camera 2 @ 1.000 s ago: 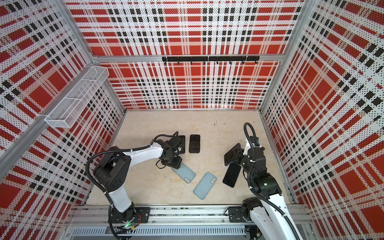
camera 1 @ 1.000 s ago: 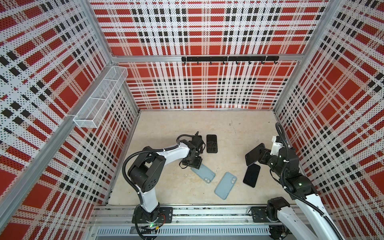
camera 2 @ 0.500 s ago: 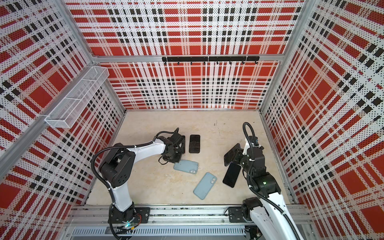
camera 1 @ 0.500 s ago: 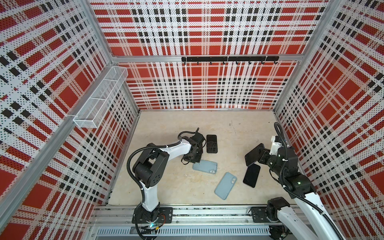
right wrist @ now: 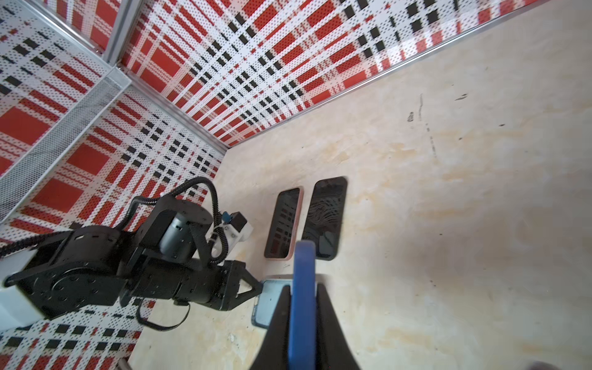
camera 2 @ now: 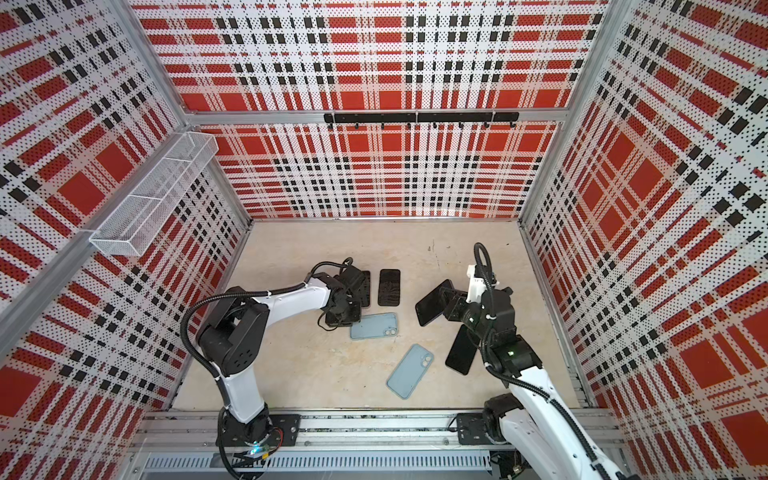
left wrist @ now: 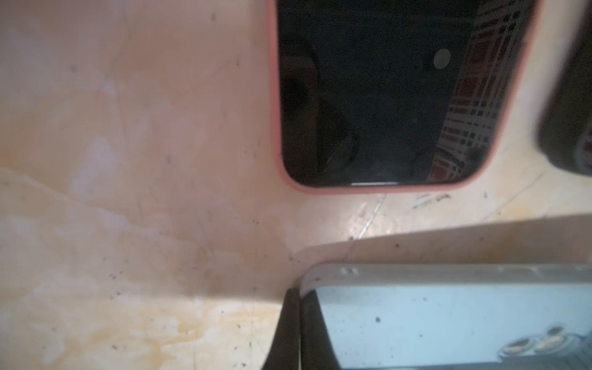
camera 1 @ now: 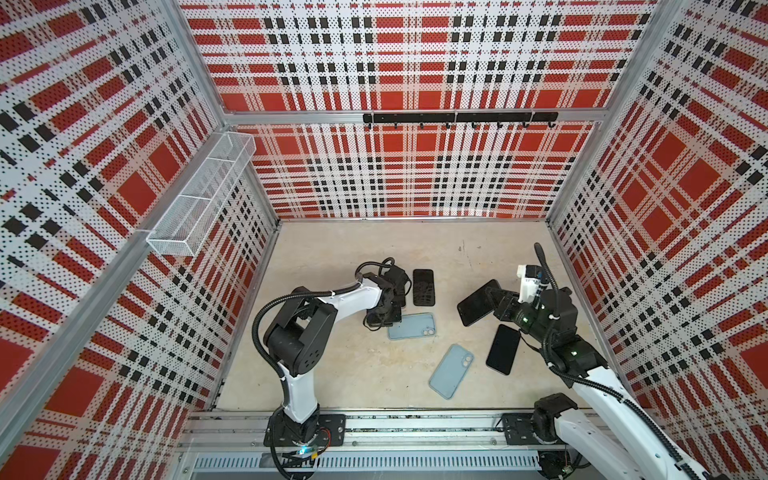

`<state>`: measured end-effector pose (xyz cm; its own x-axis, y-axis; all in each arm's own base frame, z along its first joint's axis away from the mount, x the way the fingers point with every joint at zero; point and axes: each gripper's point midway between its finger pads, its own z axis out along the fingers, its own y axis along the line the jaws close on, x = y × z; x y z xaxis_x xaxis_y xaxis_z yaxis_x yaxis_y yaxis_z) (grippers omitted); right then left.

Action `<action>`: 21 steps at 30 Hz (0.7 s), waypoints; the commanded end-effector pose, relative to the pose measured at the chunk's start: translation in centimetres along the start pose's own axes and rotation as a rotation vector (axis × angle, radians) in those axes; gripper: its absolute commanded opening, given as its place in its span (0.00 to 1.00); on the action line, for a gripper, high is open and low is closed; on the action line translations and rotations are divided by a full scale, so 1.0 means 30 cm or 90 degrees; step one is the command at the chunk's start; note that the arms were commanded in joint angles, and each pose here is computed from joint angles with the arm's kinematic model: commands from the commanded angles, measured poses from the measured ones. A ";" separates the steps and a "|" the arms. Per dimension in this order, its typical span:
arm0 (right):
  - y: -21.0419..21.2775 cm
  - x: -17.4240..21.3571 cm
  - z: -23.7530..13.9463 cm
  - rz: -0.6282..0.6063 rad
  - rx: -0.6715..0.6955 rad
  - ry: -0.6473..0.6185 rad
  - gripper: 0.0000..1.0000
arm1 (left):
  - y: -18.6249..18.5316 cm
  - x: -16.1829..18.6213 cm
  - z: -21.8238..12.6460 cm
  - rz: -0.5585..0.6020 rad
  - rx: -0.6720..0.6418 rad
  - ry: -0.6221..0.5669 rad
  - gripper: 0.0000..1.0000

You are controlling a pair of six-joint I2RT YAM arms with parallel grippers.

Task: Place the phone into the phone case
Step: 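Bring the blue-edged phone over the light blue case with the right gripper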

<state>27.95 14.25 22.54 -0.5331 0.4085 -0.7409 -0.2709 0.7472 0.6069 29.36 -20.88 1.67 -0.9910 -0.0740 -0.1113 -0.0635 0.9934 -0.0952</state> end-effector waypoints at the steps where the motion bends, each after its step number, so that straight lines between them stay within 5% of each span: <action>1: 0.110 -0.057 0.034 0.013 -0.079 -0.067 0.00 | 0.042 0.088 0.002 -0.055 -0.019 0.056 0.00; 12: 0.161 0.133 0.223 0.061 -0.077 -0.020 0.00 | 0.009 0.020 -0.128 -0.075 0.079 -0.036 0.61; 21: 0.168 0.235 0.331 0.077 -0.044 -0.014 0.00 | 0.002 0.003 -0.268 -0.146 0.278 -0.153 0.83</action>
<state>28.96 25.08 13.76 -0.6378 0.3894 -0.6645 -0.2309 0.7264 0.6473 27.57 -19.27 8.44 -0.9270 -0.2916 -0.2358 -0.1712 0.8884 -0.4259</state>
